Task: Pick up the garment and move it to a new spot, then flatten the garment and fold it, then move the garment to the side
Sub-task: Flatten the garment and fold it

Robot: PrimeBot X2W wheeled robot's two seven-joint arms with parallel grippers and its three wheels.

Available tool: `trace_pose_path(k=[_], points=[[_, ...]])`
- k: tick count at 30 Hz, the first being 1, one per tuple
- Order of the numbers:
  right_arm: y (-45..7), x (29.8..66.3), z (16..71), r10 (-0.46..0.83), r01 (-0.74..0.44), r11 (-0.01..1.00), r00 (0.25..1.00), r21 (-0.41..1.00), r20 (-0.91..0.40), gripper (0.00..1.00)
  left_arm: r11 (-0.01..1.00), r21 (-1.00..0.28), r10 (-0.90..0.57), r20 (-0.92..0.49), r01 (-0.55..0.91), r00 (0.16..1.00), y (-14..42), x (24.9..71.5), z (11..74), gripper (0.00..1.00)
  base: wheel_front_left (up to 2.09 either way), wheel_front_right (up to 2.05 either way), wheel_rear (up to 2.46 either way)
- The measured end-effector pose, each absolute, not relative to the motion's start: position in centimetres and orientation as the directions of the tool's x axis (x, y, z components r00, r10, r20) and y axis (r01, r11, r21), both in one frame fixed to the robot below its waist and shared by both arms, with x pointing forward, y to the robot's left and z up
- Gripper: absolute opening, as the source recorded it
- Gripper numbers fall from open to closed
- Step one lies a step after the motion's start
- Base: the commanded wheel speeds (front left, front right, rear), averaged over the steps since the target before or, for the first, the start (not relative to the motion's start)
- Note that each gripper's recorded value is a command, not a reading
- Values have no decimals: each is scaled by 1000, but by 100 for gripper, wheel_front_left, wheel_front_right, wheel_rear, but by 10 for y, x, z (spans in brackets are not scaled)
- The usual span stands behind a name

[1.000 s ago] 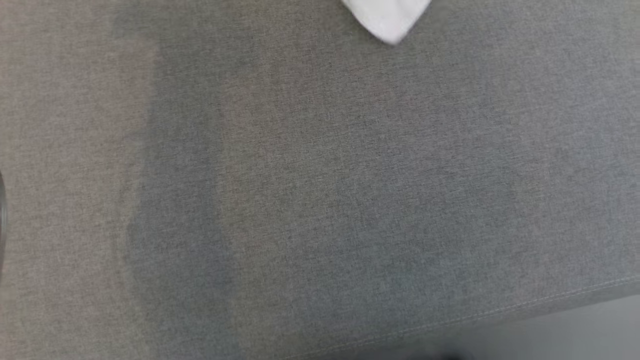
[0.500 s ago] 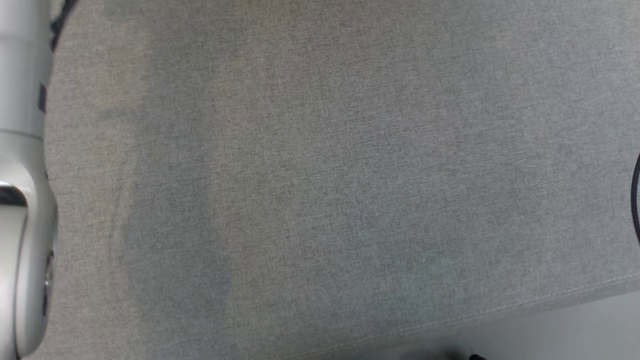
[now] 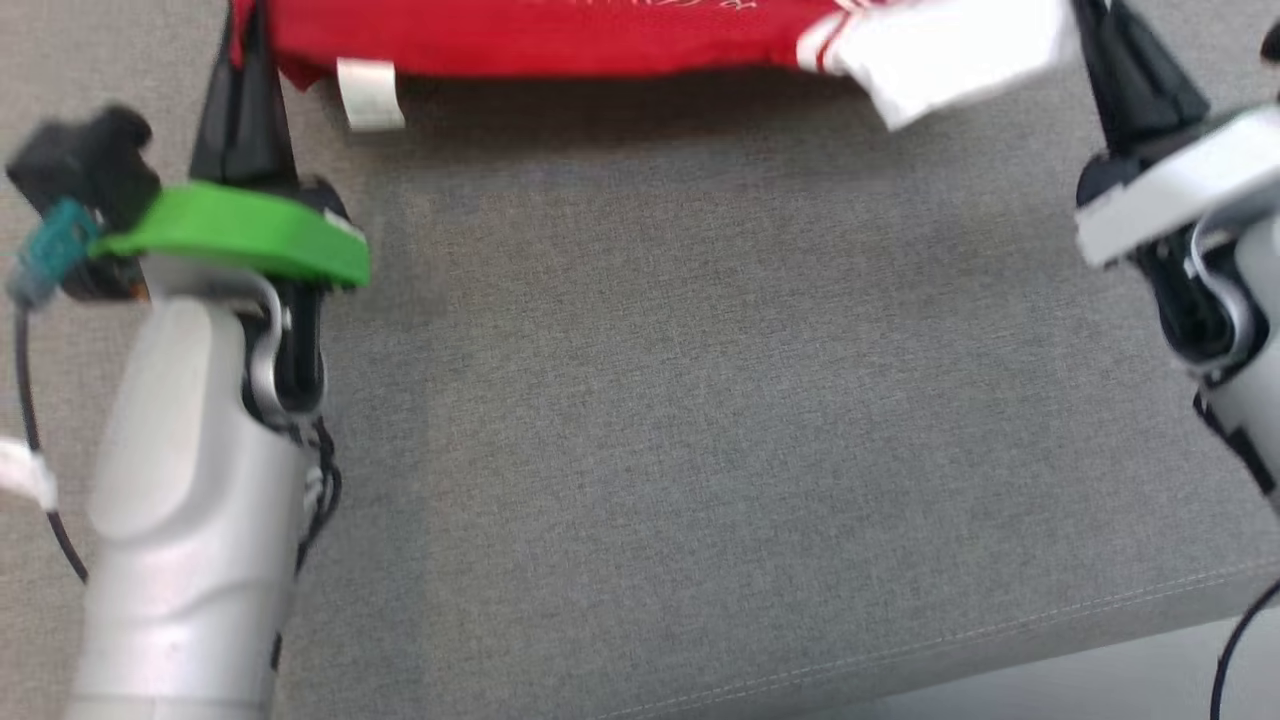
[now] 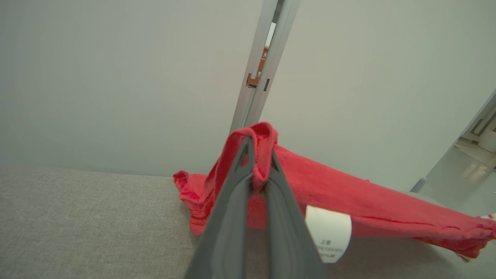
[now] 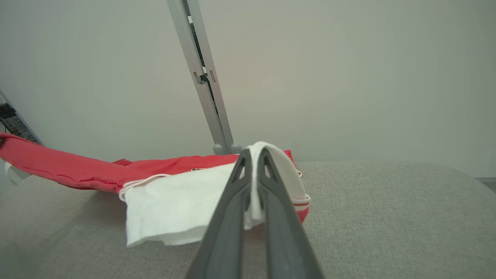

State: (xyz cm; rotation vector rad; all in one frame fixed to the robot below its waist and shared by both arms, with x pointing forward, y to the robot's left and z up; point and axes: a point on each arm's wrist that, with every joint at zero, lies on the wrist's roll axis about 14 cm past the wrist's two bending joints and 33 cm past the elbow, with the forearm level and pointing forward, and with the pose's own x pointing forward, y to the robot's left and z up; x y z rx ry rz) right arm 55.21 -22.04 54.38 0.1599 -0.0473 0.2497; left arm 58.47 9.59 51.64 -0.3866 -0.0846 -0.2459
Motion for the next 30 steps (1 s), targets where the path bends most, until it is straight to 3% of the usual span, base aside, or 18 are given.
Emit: trace_pose_path(k=[15, 22, 30], points=[[-219, 409, 450, 156, -100, 933, 978, 347, -139, 0, 910, -406, -142, -108, 86, 984, 117, 437, 435, 0, 0, 0, 0], [-214, 360, 438, 130, -43, 921, 971, 388, -199, 0, 911, -410, -120, -157, 46, 980, 123, 398, 425, 0, 0, 0, 0], [-208, 331, 428, 109, 15, 909, 956, 416, -274, 0, 922, -387, -111, -179, 34, 978, 127, 379, 421, 0, 0, 0, 0]])
